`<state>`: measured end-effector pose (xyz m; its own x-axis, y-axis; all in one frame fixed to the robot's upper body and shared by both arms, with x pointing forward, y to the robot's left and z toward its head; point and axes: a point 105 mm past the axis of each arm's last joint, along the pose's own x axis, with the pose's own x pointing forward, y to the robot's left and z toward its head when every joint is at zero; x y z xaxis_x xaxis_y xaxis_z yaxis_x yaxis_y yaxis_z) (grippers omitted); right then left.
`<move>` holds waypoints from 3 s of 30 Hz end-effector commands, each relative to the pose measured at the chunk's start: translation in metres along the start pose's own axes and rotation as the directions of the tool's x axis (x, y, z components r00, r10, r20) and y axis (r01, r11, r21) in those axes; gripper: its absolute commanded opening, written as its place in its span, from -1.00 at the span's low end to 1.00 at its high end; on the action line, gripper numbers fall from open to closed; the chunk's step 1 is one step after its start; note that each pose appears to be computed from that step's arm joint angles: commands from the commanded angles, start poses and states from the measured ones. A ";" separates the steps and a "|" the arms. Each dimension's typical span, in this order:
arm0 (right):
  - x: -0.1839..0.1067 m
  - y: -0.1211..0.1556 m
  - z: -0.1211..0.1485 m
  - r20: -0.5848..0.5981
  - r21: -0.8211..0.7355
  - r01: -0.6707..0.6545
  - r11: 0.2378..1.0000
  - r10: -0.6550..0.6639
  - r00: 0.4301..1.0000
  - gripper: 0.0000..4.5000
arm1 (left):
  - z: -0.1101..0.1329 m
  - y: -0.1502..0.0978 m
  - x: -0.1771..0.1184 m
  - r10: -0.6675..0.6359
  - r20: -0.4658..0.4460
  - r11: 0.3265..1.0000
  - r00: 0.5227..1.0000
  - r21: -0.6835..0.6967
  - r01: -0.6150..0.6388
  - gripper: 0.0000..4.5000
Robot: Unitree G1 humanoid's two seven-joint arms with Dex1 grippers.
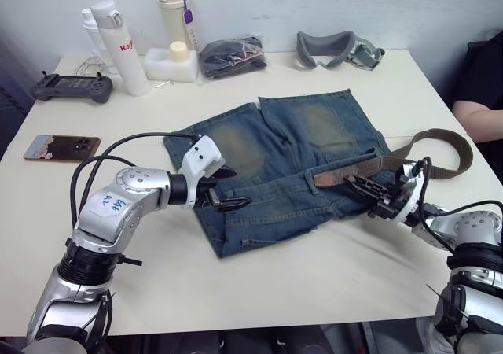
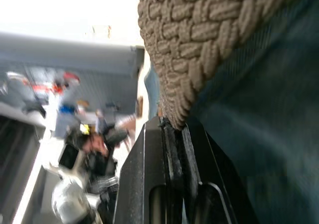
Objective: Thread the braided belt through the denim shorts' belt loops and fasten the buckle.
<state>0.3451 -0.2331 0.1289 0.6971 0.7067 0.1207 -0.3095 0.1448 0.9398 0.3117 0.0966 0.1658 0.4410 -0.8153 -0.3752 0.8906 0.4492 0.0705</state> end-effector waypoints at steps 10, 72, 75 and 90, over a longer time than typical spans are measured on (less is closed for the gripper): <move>-0.001 0.003 -0.016 -0.076 -0.004 -0.032 0.999 0.031 0.997 -0.99 | 0.006 -0.004 -0.001 -0.007 0.016 0.999 1.000 0.040 0.006 1.00; 0.018 0.062 -0.044 -0.151 -0.342 0.042 0.939 -0.099 0.984 0.71 | 0.010 -0.014 0.060 -0.005 0.081 0.675 0.997 0.735 -0.056 1.00; 0.019 0.061 -0.042 -0.134 -0.343 0.055 0.938 -0.107 0.985 0.71 | 0.012 -0.012 0.061 0.008 0.095 0.671 0.995 0.738 -0.076 1.00; 0.021 0.056 -0.031 -0.074 -0.328 0.115 0.937 -0.147 0.986 0.71 | 0.039 0.004 0.061 0.080 0.186 0.627 0.979 0.754 -0.195 1.00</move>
<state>0.3212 -0.1869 0.1601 0.6739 0.7326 -0.0956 -0.3812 0.4556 0.8044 0.3449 0.0368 0.1650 0.5116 -0.8250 -0.2400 0.6059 0.1483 0.7816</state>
